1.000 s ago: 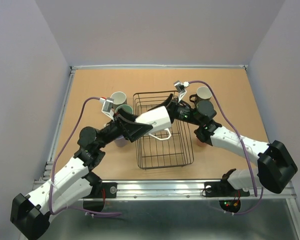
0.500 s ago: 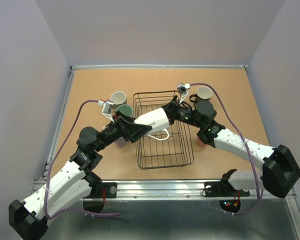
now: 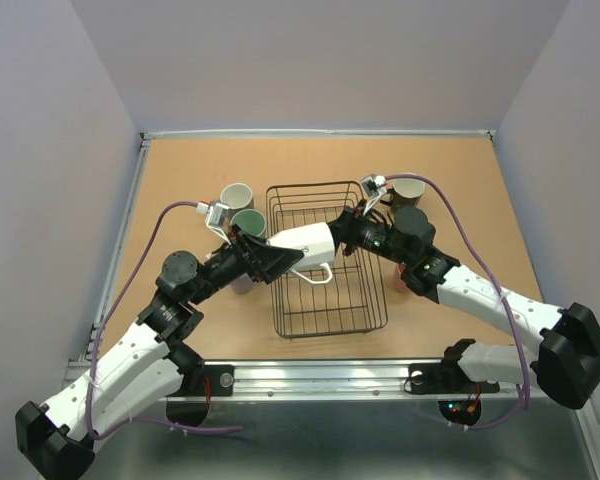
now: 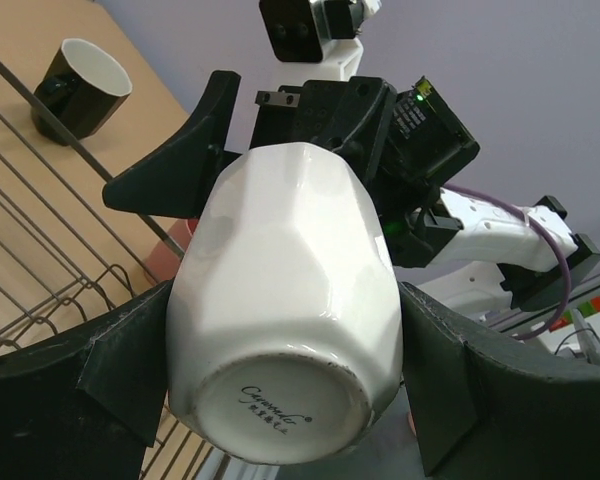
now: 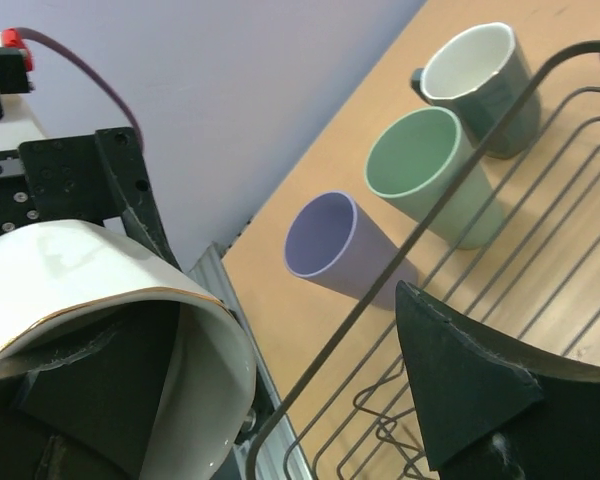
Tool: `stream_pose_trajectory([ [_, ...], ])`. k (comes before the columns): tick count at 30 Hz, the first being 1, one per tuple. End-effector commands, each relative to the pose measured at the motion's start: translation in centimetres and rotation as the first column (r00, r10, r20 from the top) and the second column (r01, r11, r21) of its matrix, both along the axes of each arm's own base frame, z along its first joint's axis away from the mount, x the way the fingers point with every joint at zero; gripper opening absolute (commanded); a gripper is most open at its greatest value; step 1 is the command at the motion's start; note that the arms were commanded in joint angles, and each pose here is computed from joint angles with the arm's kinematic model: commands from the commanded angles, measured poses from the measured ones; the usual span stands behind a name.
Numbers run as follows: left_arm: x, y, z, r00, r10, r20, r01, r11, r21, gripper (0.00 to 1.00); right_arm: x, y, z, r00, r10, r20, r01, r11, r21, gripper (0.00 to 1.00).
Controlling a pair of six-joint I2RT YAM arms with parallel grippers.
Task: Load the cups into the dish rack
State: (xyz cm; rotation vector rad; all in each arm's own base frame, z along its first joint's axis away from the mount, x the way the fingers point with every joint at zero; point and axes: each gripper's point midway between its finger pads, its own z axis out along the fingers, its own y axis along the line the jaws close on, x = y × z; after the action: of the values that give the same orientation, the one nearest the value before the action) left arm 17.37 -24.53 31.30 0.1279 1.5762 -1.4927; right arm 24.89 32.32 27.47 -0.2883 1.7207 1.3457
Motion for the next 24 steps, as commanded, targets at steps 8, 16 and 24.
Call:
stream_pose_trajectory([
  [8,2.8,2.4,4.9,0.967,0.213,0.138,-0.212,0.977,-0.026,0.00,3.8,-5.5,-3.2,0.930,-0.366,0.014,0.362,0.913,-0.189,0.93],
  [16,4.0,2.3,3.9,0.960,0.245,0.137,-0.251,0.967,0.033,0.00,4.6,-8.1,-3.6,0.875,-0.483,0.029,0.474,0.845,-0.248,0.94],
  [24,7.5,0.9,3.0,0.954,0.267,0.136,-0.290,0.936,0.201,0.00,4.2,-12.2,-3.7,0.780,-0.625,0.026,0.603,0.740,-0.300,0.94],
])
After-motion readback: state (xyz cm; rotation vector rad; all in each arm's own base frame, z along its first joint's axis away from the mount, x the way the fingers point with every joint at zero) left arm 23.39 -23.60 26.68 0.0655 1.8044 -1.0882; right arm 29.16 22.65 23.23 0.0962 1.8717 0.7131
